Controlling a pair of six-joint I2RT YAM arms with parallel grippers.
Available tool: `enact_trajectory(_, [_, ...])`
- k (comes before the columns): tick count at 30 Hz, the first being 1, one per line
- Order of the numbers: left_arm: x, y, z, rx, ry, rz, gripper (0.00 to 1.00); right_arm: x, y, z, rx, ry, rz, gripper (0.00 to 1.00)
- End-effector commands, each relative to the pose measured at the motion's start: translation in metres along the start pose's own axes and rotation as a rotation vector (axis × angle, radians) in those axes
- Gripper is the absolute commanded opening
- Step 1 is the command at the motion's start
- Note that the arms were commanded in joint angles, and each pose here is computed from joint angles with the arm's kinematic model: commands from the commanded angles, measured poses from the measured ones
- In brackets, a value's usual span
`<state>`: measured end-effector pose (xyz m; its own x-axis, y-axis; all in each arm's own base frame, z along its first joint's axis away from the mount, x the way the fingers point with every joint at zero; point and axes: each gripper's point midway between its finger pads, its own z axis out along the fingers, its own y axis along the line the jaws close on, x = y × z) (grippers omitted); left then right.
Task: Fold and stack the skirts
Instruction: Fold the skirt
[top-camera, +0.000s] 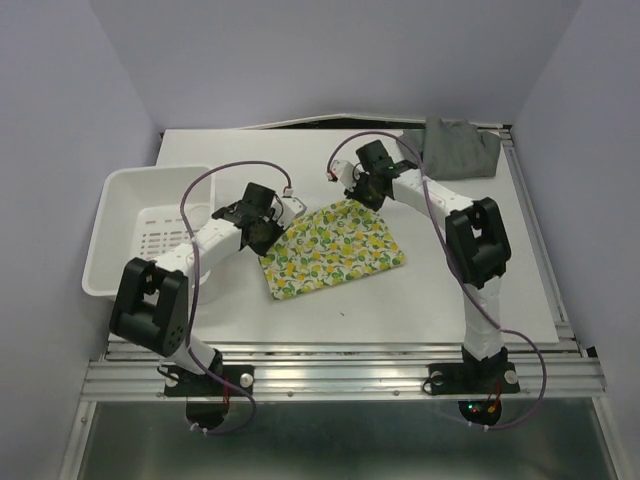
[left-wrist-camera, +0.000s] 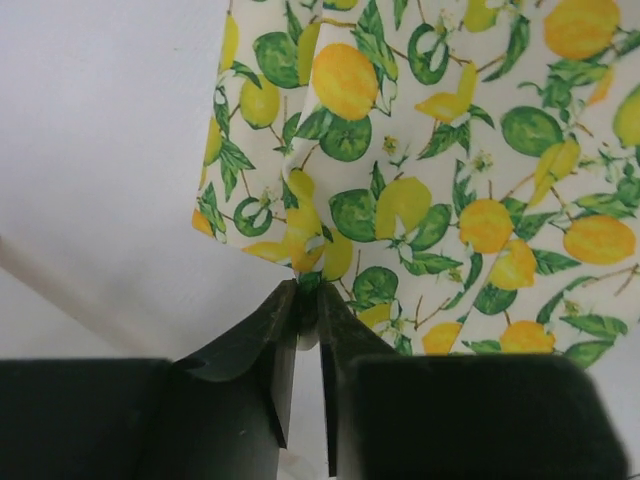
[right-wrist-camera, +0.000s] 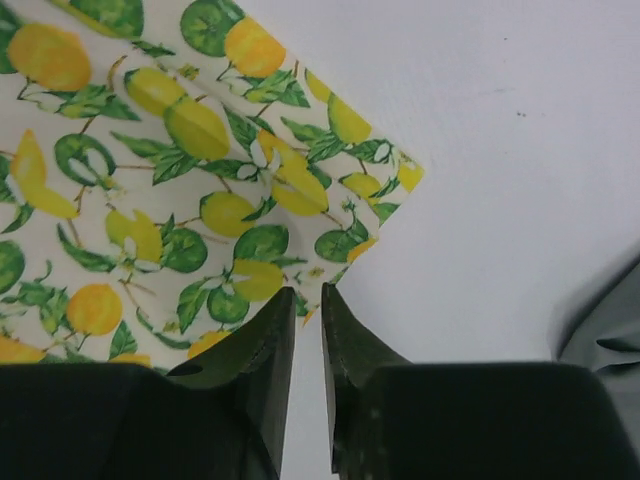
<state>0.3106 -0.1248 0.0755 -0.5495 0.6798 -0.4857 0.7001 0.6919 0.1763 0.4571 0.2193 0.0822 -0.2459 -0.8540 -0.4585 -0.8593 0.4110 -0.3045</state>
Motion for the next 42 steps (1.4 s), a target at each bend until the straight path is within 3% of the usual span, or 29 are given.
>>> enact_trajectory(1, [-0.043,0.041,0.007,-0.112,-0.095,-0.092,0.35,-0.038,-0.045,0.001,0.181,-0.093,0.091,0.38])
enact_trajectory(2, [-0.053,0.044,0.006,-0.109,-0.116,-0.099,0.41,-0.033,-0.053,0.001,0.232,-0.064,0.11,0.76])
enact_trajectory(5, [-0.064,0.044,-0.002,-0.093,-0.143,-0.104,0.6,-0.03,-0.081,-0.019,0.337,-0.06,0.186,0.87])
enact_trajectory(7, [-0.076,0.041,-0.014,-0.071,-0.19,-0.103,0.68,-0.037,-0.078,-0.047,0.336,-0.089,0.229,0.9])
enact_trajectory(11, [-0.092,0.044,-0.017,-0.057,-0.206,-0.122,0.72,-0.03,-0.024,-0.077,0.11,-0.103,0.337,0.87])
enact_trajectory(12, [-0.09,0.045,-0.008,-0.053,-0.181,-0.127,0.7,-0.021,0.01,-0.081,-0.026,-0.081,0.384,0.86])
enact_trajectory(16, [-0.098,0.049,0.011,-0.035,-0.14,-0.157,0.6,0.0,0.067,-0.081,-0.217,-0.036,0.488,0.75])
enact_trajectory(17, [-0.093,0.047,0.018,-0.026,-0.118,-0.159,0.58,-0.004,0.068,-0.084,-0.229,-0.05,0.492,0.75])
enact_trajectory(20, [-0.094,0.05,0.031,-0.019,-0.094,-0.163,0.48,0.009,0.087,-0.08,-0.278,-0.026,0.52,0.61])
enact_trajectory(24, [-0.081,0.043,0.046,0.011,-0.032,-0.151,0.37,0.033,0.099,-0.067,-0.278,0.038,0.509,0.53])
enact_trajectory(33, [-0.038,0.021,0.06,0.075,0.092,-0.083,0.27,0.083,0.071,-0.028,-0.152,0.161,0.479,0.48])
enact_trajectory(38, [-0.021,-0.016,0.061,0.162,0.133,-0.008,0.23,0.116,0.019,0.008,-0.078,0.216,0.522,0.47])
enact_trajectory(42, [-0.032,-0.056,0.055,0.297,0.104,0.0,0.19,0.106,-0.045,0.032,0.022,0.171,0.529,0.47])
